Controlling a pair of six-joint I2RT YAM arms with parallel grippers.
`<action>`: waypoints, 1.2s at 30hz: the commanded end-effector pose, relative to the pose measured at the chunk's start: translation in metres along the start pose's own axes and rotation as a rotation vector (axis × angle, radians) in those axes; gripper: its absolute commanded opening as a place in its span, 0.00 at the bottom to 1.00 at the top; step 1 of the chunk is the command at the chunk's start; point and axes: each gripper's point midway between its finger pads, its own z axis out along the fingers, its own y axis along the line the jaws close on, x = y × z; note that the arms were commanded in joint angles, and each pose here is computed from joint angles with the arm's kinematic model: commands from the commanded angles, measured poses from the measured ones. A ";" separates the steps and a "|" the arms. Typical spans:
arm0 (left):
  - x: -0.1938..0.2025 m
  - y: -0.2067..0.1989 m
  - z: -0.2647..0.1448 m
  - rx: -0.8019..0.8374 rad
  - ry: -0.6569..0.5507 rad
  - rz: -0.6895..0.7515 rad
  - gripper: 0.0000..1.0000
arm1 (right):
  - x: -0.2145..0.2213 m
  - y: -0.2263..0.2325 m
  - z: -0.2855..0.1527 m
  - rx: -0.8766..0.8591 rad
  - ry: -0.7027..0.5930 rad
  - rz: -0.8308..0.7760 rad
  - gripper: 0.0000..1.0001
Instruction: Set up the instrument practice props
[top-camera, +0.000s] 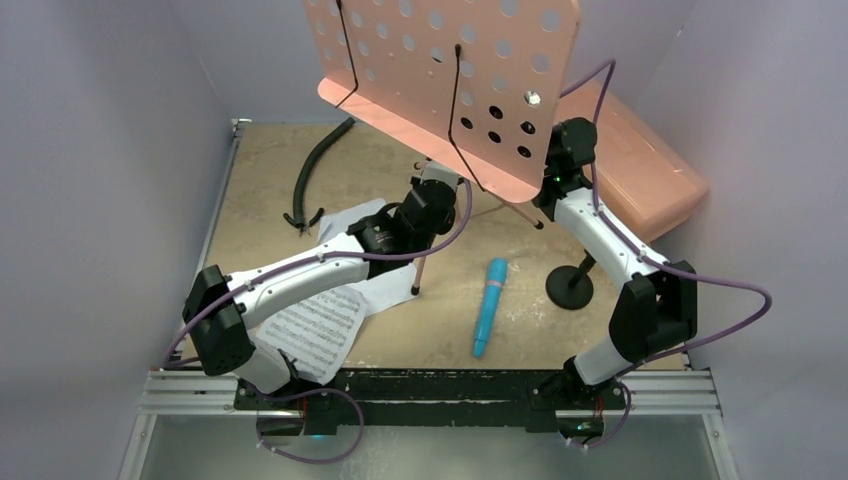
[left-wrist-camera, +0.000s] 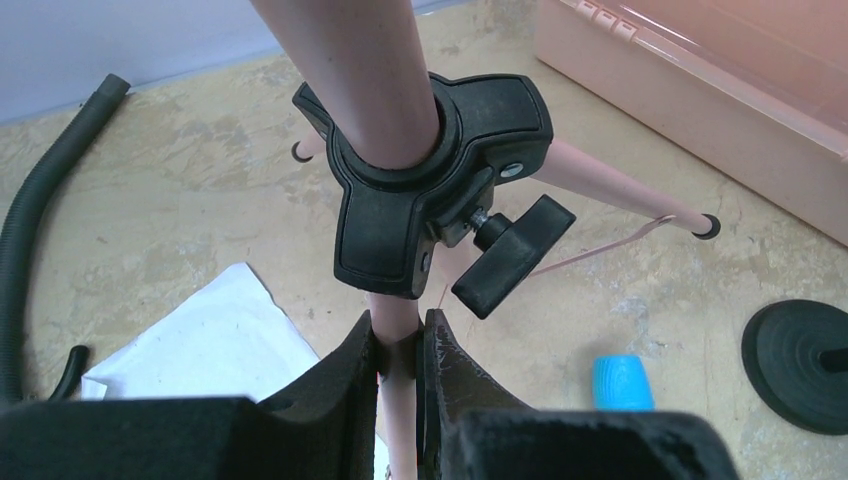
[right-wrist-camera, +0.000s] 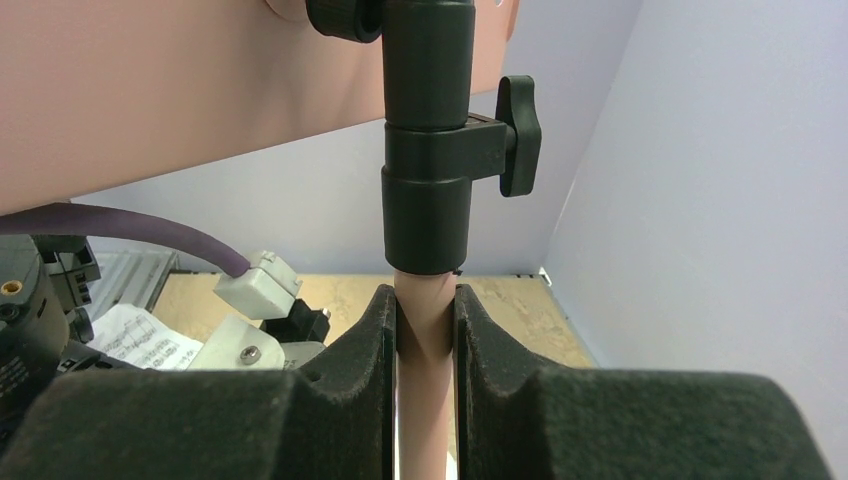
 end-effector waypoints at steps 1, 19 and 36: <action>-0.040 -0.007 -0.004 -0.046 -0.085 -0.107 0.00 | -0.087 0.006 -0.002 0.028 -0.207 -0.270 0.00; -0.023 -0.008 0.019 -0.188 -0.041 -0.080 0.00 | -0.046 -0.013 -0.002 0.048 -0.163 -0.171 0.00; 0.004 0.005 0.025 -0.287 0.012 0.003 0.00 | -0.006 -0.018 -0.013 0.109 -0.105 -0.064 0.10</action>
